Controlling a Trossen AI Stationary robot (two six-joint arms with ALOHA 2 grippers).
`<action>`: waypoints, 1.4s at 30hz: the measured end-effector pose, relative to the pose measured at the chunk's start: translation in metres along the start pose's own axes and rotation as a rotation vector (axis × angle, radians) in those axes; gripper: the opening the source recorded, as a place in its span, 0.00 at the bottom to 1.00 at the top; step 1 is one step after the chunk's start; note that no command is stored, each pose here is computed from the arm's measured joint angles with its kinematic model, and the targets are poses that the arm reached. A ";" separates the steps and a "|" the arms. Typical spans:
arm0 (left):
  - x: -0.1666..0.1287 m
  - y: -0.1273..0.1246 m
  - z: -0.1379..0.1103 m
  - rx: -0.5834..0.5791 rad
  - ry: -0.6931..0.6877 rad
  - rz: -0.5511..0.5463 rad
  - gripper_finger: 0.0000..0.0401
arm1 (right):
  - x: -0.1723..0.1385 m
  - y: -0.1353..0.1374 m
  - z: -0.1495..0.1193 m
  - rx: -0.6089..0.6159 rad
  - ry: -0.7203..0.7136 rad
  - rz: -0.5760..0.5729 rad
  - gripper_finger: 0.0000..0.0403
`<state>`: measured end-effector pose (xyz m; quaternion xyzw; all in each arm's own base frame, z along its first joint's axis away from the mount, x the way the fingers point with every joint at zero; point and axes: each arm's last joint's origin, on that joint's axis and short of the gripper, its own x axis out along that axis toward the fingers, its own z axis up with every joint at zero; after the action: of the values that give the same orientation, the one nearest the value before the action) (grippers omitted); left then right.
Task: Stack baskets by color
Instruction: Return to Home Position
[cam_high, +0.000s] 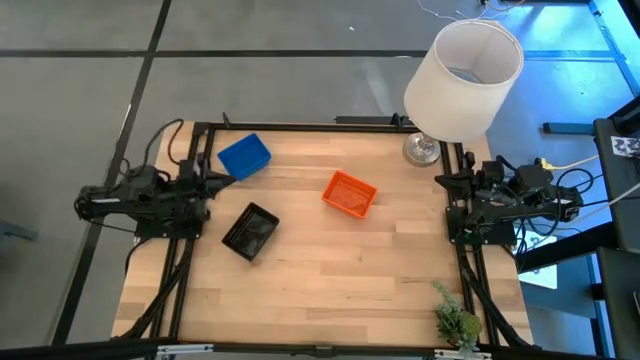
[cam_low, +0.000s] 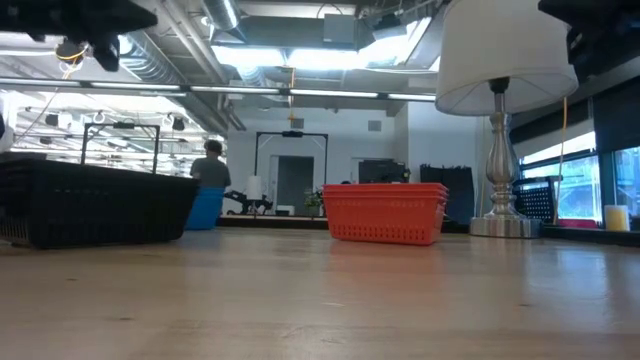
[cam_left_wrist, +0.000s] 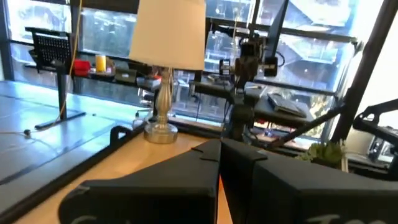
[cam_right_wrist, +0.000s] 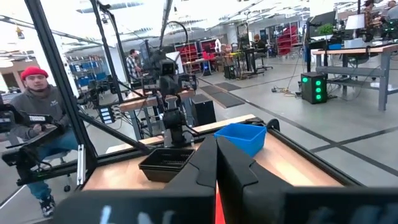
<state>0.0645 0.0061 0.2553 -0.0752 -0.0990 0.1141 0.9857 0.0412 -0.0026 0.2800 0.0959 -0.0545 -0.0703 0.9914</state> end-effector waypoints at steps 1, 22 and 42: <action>0.002 0.000 -0.005 0.003 -0.002 -0.001 0.00 | 0.000 0.000 0.000 0.001 0.000 0.005 0.00; 0.015 0.006 -0.077 -0.008 0.063 0.012 0.00 | 0.028 0.003 -0.050 -0.045 -0.029 0.113 0.00; 0.016 0.007 -0.084 0.027 0.077 0.024 0.00 | 0.040 0.003 -0.101 -0.225 0.005 0.306 0.00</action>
<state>0.0960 0.0058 0.1754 -0.0672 -0.0587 0.1245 0.9882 0.0933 0.0133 0.1857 -0.0247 -0.0581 0.0761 0.9951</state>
